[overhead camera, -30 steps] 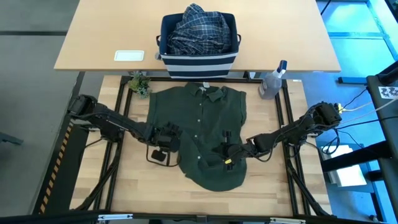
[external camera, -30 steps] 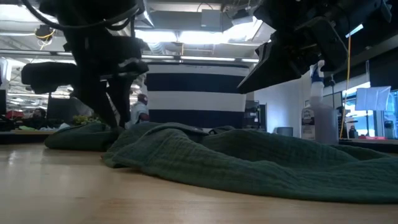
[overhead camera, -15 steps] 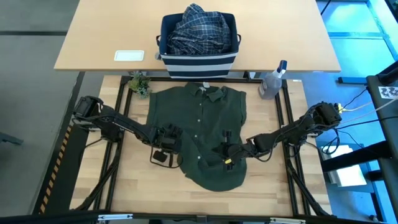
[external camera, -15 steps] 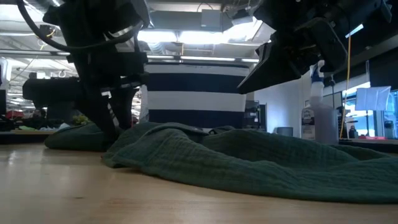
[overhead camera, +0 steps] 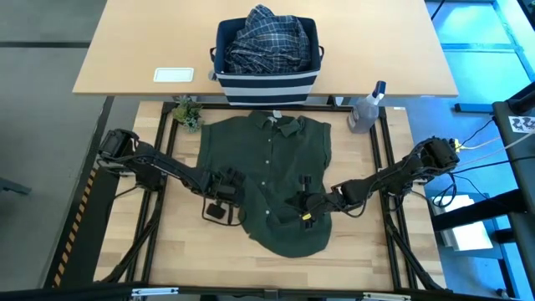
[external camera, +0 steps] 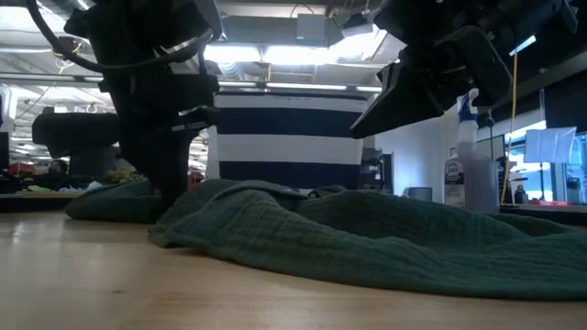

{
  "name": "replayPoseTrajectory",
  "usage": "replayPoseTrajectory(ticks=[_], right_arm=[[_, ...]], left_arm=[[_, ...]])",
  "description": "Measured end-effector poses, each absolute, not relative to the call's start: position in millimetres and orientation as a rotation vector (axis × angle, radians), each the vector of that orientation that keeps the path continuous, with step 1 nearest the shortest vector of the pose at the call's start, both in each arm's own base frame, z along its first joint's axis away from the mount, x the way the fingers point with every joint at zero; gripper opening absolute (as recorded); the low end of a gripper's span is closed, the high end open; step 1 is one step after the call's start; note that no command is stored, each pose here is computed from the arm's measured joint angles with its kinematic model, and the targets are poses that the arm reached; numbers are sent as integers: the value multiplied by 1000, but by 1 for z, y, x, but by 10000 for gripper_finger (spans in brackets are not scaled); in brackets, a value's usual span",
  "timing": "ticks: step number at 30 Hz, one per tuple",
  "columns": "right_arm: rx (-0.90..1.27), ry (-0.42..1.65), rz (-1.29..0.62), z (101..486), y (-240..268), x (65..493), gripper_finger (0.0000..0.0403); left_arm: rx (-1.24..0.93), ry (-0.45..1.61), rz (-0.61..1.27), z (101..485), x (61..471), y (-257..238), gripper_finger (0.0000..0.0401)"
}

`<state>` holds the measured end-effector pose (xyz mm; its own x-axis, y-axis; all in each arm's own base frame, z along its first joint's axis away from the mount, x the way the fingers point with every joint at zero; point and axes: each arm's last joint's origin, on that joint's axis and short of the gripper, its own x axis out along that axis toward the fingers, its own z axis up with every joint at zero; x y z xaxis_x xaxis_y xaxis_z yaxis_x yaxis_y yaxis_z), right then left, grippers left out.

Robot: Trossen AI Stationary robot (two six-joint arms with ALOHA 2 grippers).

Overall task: Fold Laundry from Bin
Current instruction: Fold the green polo shirt

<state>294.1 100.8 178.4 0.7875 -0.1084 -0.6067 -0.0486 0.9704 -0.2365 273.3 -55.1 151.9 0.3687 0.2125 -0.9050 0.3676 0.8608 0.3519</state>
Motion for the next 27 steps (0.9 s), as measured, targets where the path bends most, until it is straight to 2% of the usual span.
replayPoseTrajectory(ticks=[4,8,17,27], right_arm=[[-262,676,-59,177,99,293,1],[-285,755,-188,172,87,289,1],[-201,908,-349,159,49,288,1],[-180,1062,-359,120,18,299,1]], left_arm=[[544,1170,-142,160,278,-65,3],[514,1140,-195,174,282,-84,2],[416,1136,-275,206,273,-136,1],[191,1187,-369,209,249,-179,0]])
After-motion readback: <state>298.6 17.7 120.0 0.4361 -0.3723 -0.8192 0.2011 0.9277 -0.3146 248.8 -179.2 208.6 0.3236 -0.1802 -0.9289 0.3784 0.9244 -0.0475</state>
